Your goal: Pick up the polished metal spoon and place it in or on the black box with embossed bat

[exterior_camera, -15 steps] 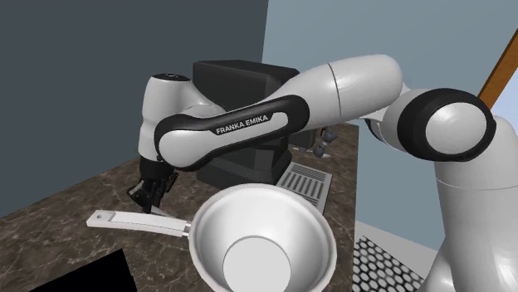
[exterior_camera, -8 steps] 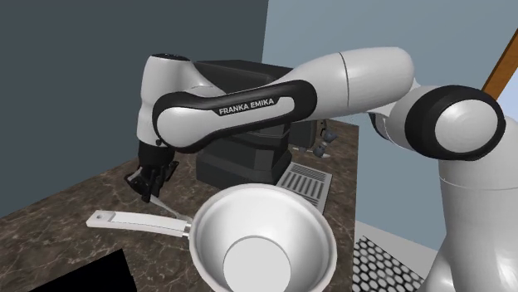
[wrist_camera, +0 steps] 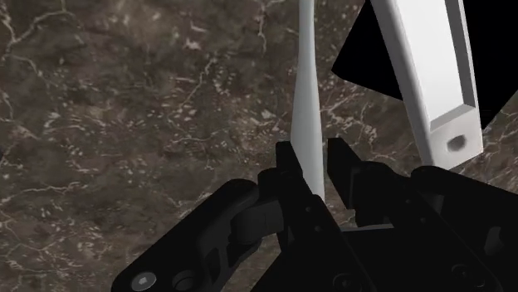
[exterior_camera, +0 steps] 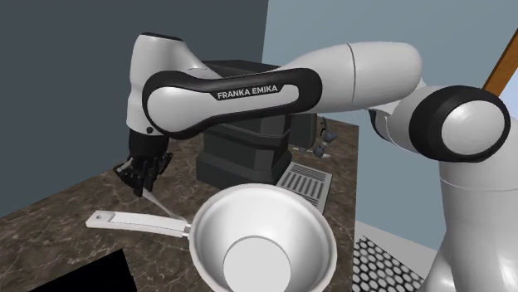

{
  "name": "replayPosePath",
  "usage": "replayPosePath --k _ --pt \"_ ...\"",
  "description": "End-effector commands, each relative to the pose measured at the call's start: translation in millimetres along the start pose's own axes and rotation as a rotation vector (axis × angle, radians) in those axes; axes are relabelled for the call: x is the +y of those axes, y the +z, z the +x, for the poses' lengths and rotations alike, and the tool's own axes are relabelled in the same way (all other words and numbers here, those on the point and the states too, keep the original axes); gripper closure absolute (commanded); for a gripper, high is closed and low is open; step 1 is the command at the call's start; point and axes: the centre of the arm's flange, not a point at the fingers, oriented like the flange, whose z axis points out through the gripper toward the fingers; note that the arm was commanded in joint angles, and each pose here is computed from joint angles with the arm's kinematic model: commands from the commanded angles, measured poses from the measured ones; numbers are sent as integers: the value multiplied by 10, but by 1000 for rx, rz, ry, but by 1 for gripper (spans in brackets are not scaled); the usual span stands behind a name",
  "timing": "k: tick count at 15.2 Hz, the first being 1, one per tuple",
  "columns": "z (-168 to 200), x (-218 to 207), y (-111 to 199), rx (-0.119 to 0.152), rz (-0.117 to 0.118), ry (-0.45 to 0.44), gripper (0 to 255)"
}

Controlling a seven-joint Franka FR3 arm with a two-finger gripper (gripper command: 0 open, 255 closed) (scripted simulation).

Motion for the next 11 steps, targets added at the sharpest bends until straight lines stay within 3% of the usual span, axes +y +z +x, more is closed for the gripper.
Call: replayPosePath --k 1,11 --pt "15 -238 11 -1 1 0 255" --pt "4 -1553 123 -1 1 0 255"
